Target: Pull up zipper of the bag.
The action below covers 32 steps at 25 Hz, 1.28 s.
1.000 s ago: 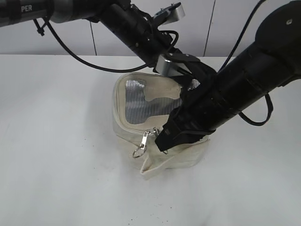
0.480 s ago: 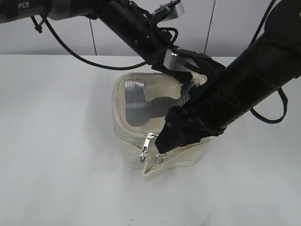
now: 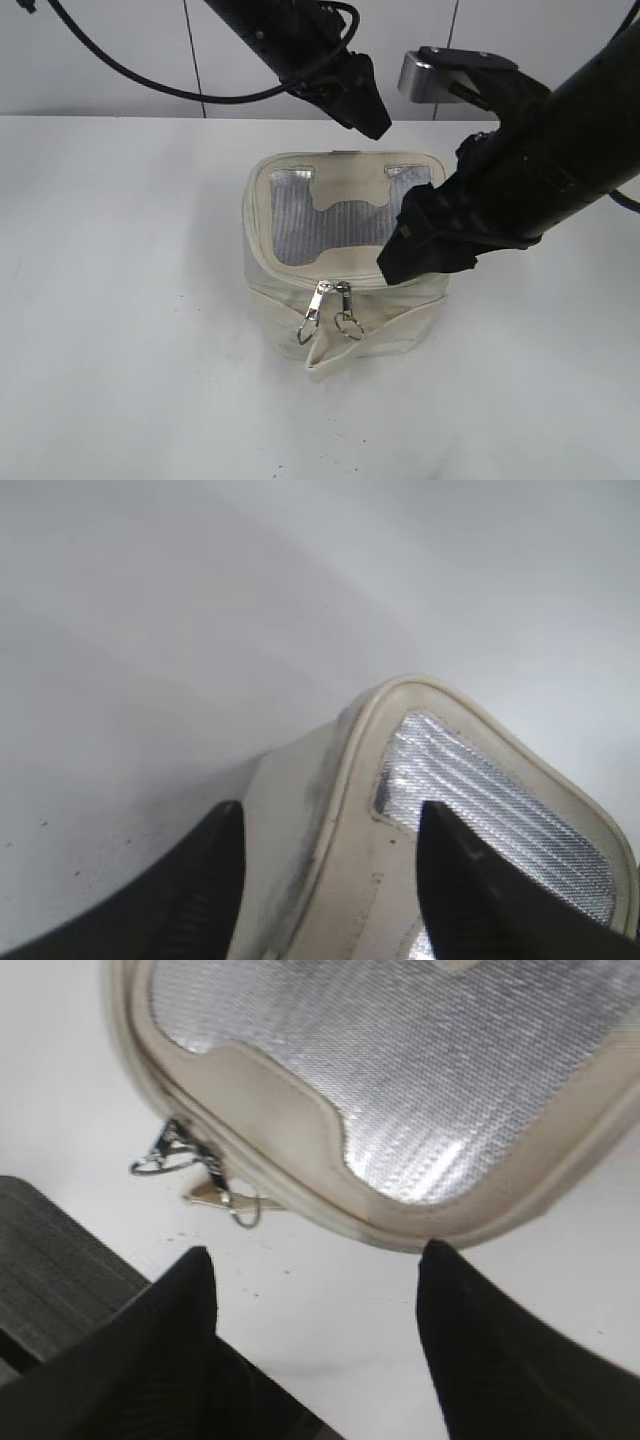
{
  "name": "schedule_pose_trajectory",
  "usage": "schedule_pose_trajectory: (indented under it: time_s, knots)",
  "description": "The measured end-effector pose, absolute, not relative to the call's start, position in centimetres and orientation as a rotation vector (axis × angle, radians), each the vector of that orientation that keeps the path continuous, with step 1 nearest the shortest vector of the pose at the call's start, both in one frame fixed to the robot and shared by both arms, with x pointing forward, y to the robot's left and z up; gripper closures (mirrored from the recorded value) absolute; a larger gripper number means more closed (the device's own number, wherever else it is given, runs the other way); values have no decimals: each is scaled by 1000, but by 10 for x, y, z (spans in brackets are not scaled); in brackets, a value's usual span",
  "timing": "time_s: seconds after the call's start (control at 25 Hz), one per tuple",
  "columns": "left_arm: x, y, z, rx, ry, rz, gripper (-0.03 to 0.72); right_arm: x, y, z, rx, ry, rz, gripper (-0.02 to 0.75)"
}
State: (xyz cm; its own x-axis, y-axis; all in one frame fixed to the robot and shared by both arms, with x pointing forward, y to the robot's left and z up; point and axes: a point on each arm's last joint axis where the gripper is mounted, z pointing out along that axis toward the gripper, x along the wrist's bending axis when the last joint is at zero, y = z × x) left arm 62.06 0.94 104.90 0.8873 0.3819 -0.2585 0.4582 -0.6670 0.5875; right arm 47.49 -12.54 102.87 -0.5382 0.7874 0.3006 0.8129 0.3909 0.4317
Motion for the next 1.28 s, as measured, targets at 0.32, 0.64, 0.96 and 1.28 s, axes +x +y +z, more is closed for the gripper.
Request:
schedule_pose_trajectory:
  time_s: [0.32, 0.64, 0.96, 1.28]
  knots:
    - [621, 56, 1110, 2337, 888, 160, 256, 499, -160, 1034, -1729, -2598, -798, 244]
    - [617, 141, 1166, 2210, 1372, 487, 256, 527, -237, 1038, -2094, -2445, -713, 244]
    - [574, 220, 1216, 1998, 1625, 765, 280, 516, -273, 1053, -2318, -2456, -547, 244]
    - [493, 249, 1201, 2034, 1689, 704, 284, 467, -281, 1096, -2354, -2489, -518, 244]
